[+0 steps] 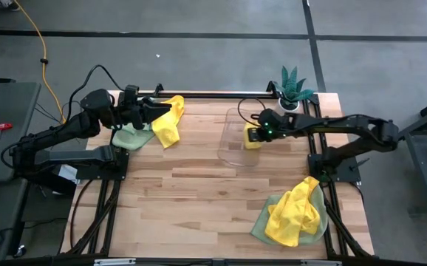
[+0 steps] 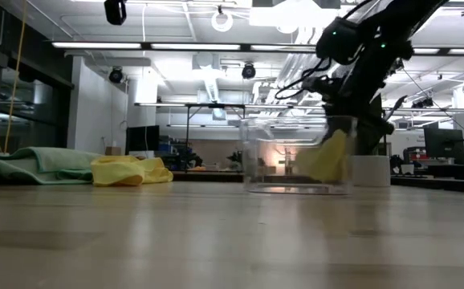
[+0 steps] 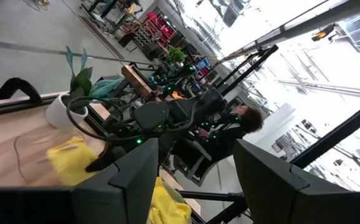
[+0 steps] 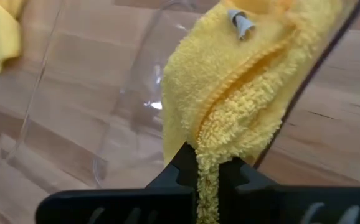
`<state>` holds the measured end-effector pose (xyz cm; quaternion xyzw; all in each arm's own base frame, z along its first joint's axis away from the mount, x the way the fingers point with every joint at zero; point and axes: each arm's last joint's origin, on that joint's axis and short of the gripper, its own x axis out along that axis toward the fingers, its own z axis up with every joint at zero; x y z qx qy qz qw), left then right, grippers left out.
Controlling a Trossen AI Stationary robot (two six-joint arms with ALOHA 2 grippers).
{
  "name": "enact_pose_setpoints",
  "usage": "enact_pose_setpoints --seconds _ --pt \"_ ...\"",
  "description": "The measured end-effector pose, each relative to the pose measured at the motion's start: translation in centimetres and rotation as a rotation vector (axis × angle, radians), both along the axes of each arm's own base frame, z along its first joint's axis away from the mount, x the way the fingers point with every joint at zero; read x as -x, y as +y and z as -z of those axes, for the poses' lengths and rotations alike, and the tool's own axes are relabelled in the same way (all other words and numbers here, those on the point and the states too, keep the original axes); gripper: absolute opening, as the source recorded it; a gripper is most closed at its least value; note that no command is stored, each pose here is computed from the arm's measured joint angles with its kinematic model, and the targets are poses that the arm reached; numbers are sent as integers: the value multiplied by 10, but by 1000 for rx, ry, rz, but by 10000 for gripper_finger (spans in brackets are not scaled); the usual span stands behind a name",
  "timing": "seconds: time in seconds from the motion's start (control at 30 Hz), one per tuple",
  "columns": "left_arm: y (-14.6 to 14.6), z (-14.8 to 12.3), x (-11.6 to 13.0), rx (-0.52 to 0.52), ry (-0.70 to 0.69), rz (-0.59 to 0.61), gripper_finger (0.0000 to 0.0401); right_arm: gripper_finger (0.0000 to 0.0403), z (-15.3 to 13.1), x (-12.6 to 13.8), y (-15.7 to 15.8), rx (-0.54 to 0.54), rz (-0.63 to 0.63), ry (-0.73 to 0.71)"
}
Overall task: Fold microfiber towels
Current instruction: Put the folded yellow microfiber towel into the transparent bin
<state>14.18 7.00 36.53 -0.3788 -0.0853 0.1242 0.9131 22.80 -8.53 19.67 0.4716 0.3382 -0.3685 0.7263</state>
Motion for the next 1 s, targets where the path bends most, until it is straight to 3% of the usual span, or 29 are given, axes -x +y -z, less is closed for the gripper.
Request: enact_pose_setpoints --seconds 0.27,0.63,0.73,1.0 --pt "0 -2 0 -12 -22 0 197 0 -13 21 1 28 -6 52" --pt "0 -2 0 -12 -21 0 197 0 -33 -3 -4 34 10 -291" --pt "0 -2 0 -12 -21 0 197 0 -29 -14 -6 20 24 -339" --pt "0 -2 0 -11 -21 0 197 0 5 -35 -13 -42 -6 -282"
